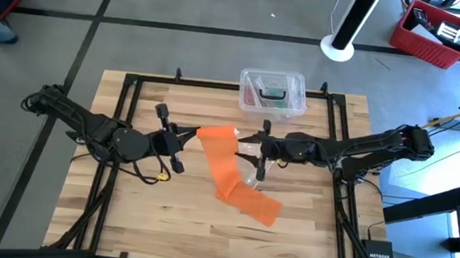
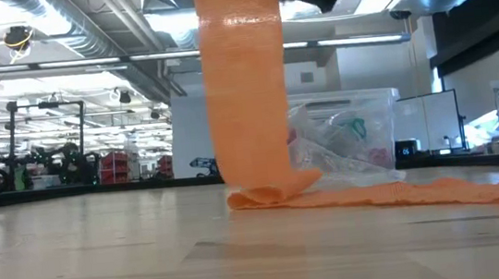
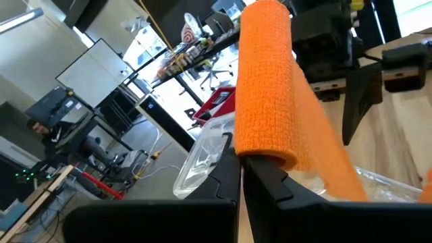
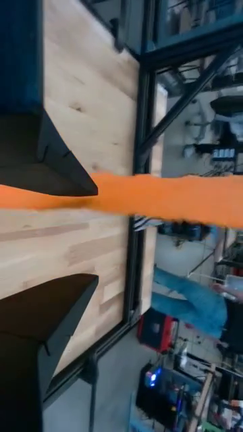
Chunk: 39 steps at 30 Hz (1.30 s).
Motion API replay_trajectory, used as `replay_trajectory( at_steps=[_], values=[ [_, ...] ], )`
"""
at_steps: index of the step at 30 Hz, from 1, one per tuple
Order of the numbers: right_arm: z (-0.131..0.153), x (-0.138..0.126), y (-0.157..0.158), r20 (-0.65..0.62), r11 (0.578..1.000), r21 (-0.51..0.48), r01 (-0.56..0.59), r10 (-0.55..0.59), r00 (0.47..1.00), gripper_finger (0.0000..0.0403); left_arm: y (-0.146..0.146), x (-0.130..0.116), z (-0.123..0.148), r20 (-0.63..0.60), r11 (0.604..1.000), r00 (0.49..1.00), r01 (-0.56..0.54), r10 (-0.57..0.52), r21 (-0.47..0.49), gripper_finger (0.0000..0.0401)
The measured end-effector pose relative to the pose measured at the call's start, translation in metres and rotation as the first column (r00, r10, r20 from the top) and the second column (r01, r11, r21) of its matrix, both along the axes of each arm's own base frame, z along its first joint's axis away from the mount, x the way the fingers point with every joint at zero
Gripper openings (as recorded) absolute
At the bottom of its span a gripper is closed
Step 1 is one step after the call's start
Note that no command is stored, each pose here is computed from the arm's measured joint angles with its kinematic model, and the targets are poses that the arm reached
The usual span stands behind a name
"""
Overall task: Roll bandage
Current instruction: Roll the orange bandage
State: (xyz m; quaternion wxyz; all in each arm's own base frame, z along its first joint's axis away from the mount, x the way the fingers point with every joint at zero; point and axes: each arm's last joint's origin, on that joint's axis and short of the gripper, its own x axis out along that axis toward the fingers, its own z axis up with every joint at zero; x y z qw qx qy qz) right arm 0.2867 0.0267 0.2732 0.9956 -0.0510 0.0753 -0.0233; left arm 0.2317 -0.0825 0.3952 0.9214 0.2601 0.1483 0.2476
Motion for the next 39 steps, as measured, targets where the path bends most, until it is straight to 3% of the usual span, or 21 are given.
replay_trajectory(
  at_steps=[5,14,17,22,25,31,39],
  values=[
    [-0.003,0.012,0.005,0.086,0.993,0.019,-0.116,0.114,0.99,0.0202,0.0,0.002,-0.001,-0.01,1.0,1.0,-0.001,0.001,0.009,0.0],
    [-0.022,0.032,0.008,0.025,0.99,-0.043,-0.136,0.138,0.99,0.0193,0.0,0.001,-0.002,-0.013,1.0,1.0,-0.001,0.001,0.008,0.0],
    [-0.02,0.032,0.008,0.04,0.988,-0.067,-0.138,0.141,0.989,0.015,0.0,0.001,-0.002,-0.013,1.0,1.0,-0.001,0.001,0.008,0.0],
    [-0.02,0.032,0.01,0.034,0.972,-0.097,-0.212,0.216,0.976,0.0024,0.001,0.002,-0.002,-0.007,1.0,1.0,-0.009,0.009,-0.002,0.0],
    [-0.021,0.028,0.022,-0.003,0.958,-0.098,-0.271,0.272,0.962,0.0016,0.004,0.002,-0.003,-0.01,0.999,0.999,-0.048,0.048,0.0,0.0],
    [0.008,0.015,0.059,0.015,0.913,-0.144,-0.382,0.388,0.922,0.0006,0.015,0.003,-0.013,-0.047,0.992,0.991,-0.129,0.128,-0.009,0.0],
    [0.055,0.013,0.082,0.04,0.891,-0.199,-0.408,0.423,0.905,0.0005,0.022,0.016,-0.036,-0.069,0.98,0.979,-0.194,0.19,-0.044,0.0]
  ],
)
